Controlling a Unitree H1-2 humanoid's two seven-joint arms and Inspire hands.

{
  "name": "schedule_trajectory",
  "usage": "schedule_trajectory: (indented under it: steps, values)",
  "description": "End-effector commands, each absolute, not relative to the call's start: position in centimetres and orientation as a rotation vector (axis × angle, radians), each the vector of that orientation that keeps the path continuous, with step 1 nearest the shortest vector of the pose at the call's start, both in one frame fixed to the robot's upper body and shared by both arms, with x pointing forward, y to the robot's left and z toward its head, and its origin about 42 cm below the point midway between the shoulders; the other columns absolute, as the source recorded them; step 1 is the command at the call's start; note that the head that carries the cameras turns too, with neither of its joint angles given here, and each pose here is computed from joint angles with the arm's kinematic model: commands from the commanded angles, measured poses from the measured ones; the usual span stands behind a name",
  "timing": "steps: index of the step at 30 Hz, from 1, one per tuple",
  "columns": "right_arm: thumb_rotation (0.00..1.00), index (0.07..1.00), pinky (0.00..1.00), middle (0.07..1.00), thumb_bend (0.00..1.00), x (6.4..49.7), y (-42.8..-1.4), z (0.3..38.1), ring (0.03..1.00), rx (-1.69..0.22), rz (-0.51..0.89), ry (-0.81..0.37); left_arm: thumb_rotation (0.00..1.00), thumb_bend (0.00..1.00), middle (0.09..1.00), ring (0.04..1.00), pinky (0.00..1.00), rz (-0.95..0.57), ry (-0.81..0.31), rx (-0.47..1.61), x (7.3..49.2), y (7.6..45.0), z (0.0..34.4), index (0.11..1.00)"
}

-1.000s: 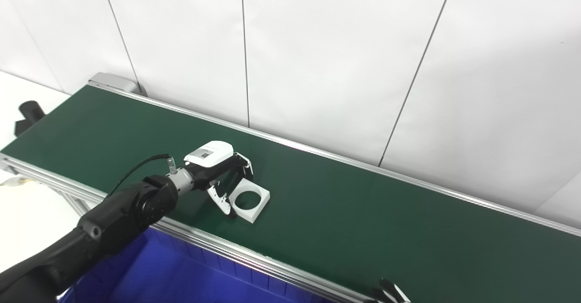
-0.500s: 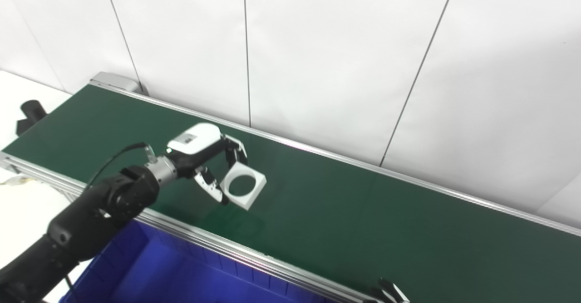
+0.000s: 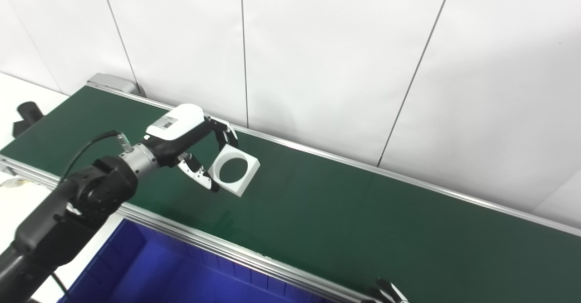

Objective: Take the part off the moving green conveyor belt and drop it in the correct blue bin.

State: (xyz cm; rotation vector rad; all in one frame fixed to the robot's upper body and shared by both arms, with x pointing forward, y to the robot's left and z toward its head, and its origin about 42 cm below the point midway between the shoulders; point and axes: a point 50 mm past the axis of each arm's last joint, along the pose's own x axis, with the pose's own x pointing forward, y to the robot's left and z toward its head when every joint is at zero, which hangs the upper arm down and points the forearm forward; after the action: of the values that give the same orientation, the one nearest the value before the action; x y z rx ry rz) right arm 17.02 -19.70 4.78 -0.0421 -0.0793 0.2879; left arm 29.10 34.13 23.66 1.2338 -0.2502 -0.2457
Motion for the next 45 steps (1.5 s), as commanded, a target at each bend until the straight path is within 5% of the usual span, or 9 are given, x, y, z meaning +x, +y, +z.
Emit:
schedule_trajectory:
  steps: [1,27,36,40,45]
  values:
    - [0.71,0.822,0.58,0.754,0.77,17.2,-19.6,6.1,0.68,-0.043,0.291,-0.167,0.0,0.52,0.484,0.555,0.65,-0.243,-0.271,1.256,28.4,34.7,25.4,0.486]
    - [0.7,0.823,0.61,0.758,0.71,17.6,-21.5,8.8,0.688,-0.055,0.28,-0.205,0.0,0.52,0.506,0.553,0.62,-0.451,-0.091,1.091,18.6,32.3,22.4,0.478]
    - [0.72,0.814,0.58,0.747,0.78,19.0,-23.1,10.7,0.678,-0.038,0.254,-0.205,0.0,0.52,0.502,0.561,0.64,-0.43,-0.015,1.041,18.1,31.9,20.3,0.479]
    - [0.71,0.809,0.58,0.744,0.8,19.6,-24.1,11.4,0.676,-0.024,0.244,-0.193,0.0,0.52,0.471,0.487,0.5,-0.419,0.055,1.009,17.7,31.0,18.6,0.487]
    - [0.67,0.803,0.56,0.733,0.78,20.2,-25.2,11.7,0.661,-0.009,0.242,-0.193,0.0,0.52,0.511,0.537,0.6,-0.398,0.119,1.017,17.4,30.0,15.6,0.473]
